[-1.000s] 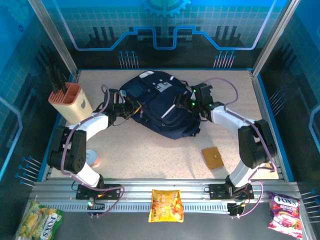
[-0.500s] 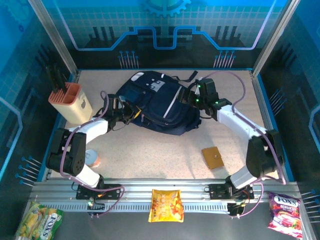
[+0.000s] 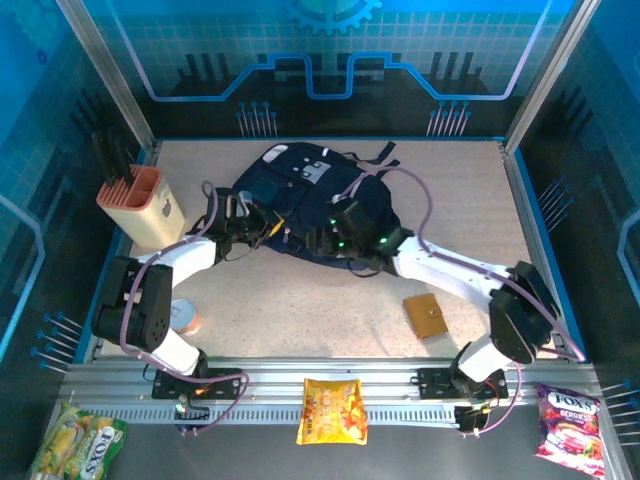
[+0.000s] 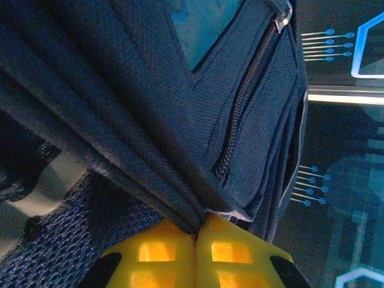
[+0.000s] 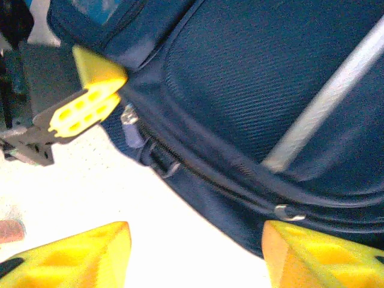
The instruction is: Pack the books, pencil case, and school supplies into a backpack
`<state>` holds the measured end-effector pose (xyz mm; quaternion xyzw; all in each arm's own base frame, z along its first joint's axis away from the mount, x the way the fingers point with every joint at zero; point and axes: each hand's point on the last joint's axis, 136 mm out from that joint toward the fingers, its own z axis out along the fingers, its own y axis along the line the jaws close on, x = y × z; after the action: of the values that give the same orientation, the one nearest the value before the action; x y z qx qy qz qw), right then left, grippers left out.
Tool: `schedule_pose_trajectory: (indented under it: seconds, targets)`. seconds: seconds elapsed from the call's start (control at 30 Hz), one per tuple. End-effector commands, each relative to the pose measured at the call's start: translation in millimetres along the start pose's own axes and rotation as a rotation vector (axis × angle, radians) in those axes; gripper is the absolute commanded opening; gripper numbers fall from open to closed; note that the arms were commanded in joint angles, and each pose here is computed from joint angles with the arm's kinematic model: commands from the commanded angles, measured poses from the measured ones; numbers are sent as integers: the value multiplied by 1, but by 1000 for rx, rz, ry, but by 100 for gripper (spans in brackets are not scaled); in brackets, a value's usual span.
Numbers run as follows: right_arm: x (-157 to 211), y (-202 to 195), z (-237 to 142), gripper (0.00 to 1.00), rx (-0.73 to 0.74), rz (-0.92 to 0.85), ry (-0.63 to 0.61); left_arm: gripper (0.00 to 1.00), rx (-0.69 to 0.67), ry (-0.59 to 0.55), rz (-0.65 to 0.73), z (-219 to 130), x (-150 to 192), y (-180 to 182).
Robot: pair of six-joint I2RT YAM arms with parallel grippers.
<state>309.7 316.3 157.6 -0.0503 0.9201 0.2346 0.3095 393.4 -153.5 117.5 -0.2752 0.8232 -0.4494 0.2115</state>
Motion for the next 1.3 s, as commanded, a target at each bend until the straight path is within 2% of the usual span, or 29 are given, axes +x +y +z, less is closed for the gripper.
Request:
schedule_pose_trajectory:
  seconds: [0.0,0.2,0.33,0.6,1.1,1.27]
  targets:
    - [-6,35,17,53,-69,38,-45,0,88,96,52,3,17,-18]
    - [-1,55,45,39,-98,74,-44,0,112,125,51,3,21,-19]
    - [-1,56,58,33,-89,83,-44,0,136,143,45,3,25,-21]
    - [-7,40,77,34,32,92,-66,0,150,163,42,3,28,-21]
    - [-18,10,84,36,238,93,-85,0,157,170,37,2,30,-22]
    - [-18,5,87,30,284,93,-81,0,159,169,34,1,30,-23]
